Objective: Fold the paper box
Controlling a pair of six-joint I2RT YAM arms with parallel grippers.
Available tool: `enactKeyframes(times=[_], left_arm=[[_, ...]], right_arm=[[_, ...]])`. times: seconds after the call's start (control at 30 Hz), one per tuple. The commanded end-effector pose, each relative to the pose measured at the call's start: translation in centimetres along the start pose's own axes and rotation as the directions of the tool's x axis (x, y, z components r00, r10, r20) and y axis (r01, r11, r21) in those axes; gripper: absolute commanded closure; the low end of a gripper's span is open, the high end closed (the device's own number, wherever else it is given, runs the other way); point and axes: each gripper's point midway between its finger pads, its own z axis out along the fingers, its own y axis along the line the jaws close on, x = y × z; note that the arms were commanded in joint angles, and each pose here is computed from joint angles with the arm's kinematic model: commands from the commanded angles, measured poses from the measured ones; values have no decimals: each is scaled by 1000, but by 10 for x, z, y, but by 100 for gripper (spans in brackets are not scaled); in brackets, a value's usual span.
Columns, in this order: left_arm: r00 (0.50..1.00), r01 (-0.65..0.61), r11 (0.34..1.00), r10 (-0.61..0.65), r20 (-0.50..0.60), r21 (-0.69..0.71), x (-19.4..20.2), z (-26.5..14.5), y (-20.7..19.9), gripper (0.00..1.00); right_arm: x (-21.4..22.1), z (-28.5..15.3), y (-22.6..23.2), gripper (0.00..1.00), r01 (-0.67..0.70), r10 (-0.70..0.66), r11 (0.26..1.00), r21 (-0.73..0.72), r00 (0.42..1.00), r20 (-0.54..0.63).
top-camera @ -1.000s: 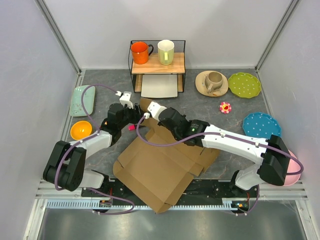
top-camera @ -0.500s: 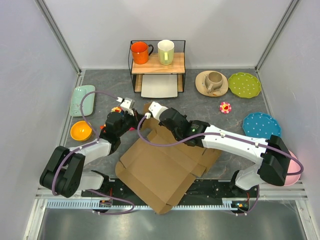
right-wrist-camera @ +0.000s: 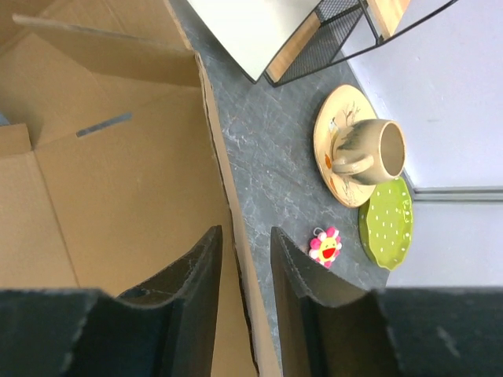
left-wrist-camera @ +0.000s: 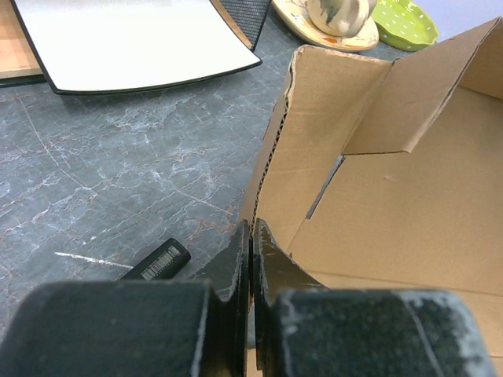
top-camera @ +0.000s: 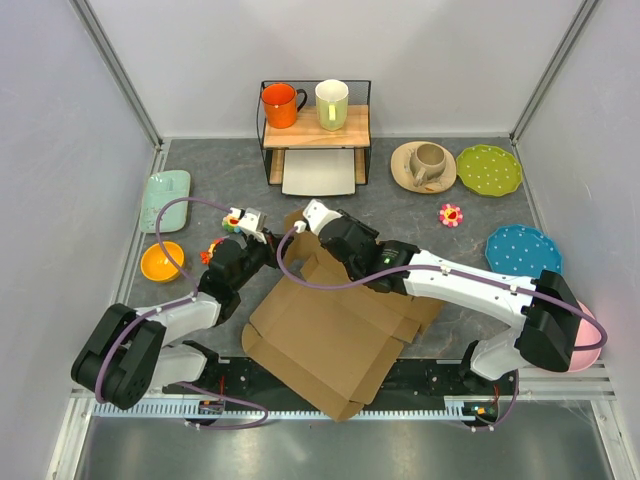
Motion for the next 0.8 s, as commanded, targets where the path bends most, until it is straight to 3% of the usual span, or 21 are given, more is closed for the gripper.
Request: enactKeyframes(times=[0.0, 0.13, 0.47, 0.77], left_arm=[[993, -38, 999, 38, 109, -4, -29, 2, -2, 98], [993, -42, 999, 42, 112, 2, -30, 2, -3, 98], [990, -40, 999, 37, 136, 25, -35, 1, -8, 98], [984, -28, 998, 18, 178, 54, -54, 14, -15, 98]], right_arm=[[-11, -9, -20, 60, -60, 60, 997, 55, 998, 11], [-5, -8, -20, 59, -55, 56, 997, 54, 998, -11], [19, 2, -11, 100, -2, 9, 997, 82, 995, -96], [11, 9, -42, 100, 95, -56, 943, 319, 990, -127]])
